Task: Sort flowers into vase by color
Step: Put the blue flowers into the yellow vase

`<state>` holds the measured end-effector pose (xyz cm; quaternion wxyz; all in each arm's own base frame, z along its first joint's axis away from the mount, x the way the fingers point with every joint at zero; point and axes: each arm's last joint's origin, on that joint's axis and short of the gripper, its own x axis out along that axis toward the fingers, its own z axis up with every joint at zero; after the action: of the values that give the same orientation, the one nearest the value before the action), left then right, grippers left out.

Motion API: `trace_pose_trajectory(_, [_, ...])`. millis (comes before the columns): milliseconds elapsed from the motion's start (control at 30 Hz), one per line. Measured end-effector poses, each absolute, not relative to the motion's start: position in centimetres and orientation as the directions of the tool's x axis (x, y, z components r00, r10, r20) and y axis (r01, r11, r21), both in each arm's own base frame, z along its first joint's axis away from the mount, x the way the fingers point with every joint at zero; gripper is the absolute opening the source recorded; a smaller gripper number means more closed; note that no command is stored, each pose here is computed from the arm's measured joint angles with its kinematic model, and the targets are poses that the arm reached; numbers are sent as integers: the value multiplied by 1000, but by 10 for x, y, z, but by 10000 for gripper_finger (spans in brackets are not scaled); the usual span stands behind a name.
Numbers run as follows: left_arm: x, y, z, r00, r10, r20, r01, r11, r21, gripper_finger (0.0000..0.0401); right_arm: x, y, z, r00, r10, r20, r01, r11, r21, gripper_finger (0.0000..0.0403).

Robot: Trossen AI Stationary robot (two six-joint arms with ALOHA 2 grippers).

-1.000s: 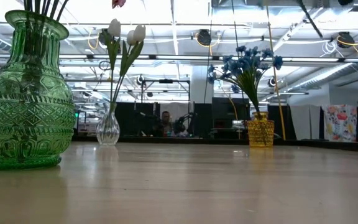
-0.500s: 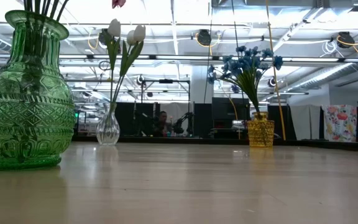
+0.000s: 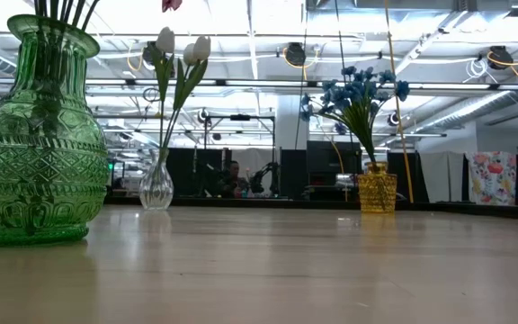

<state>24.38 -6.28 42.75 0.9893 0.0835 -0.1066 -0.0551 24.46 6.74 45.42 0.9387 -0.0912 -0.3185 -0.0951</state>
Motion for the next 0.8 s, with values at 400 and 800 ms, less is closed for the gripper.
trace_pose_trajectory(400, [283, -44, 407, 973, -188, 131, 165, 972, 168, 242, 286, 84, 425, 767, 19, 641, 74, 990, -118, 4])
trace_pose_trajectory(800, [305, -43, 391, 991, -81, 108, 66, 988, 139, 287, 307, 79, 410, 745, 17, 667, 82, 990, -117, 4])
